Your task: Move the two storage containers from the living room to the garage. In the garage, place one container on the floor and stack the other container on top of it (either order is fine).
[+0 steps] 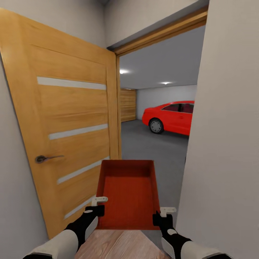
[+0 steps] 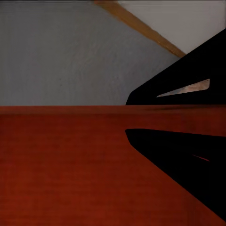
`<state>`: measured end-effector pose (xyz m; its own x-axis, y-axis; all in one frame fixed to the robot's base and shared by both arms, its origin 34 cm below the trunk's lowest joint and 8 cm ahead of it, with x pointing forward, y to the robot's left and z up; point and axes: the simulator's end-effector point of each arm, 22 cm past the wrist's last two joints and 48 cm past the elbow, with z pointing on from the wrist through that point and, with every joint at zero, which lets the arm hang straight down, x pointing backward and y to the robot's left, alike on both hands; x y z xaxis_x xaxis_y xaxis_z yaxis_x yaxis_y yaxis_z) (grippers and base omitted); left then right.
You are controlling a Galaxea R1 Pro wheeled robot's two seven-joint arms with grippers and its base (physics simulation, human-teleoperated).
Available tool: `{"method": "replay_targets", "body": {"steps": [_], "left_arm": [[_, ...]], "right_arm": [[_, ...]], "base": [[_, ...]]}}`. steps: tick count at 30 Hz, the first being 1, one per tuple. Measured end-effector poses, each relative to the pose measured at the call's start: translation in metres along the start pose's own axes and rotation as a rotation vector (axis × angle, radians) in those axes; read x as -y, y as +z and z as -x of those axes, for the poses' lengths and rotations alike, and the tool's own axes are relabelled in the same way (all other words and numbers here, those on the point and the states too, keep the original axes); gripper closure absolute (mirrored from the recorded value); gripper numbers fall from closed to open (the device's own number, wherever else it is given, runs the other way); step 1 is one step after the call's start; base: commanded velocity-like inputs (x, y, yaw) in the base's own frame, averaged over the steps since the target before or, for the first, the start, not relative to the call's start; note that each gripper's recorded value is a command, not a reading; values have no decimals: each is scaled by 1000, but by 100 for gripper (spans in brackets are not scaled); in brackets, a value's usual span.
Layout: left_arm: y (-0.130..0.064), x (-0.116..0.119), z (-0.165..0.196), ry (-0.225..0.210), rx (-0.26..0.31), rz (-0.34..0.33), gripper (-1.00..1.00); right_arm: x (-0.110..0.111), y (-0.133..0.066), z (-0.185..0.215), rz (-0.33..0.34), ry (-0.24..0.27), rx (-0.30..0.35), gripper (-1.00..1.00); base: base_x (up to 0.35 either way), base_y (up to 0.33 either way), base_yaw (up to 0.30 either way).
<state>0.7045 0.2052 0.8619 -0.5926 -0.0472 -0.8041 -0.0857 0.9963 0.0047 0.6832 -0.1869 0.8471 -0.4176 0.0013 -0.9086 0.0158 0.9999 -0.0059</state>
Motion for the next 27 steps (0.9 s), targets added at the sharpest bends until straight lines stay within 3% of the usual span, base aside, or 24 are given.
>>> {"method": "replay_targets", "body": {"steps": [12,27], "left_arm": [[0,0,0,0,-1,1,100],[0,-1,0,2,-3,1,100]], "right_arm": [[0,0,0,1,0,-1,100],[-1,0,-1,0,2,-3,100]], "base": [[308,16,-69],[313,170,-101]]}}
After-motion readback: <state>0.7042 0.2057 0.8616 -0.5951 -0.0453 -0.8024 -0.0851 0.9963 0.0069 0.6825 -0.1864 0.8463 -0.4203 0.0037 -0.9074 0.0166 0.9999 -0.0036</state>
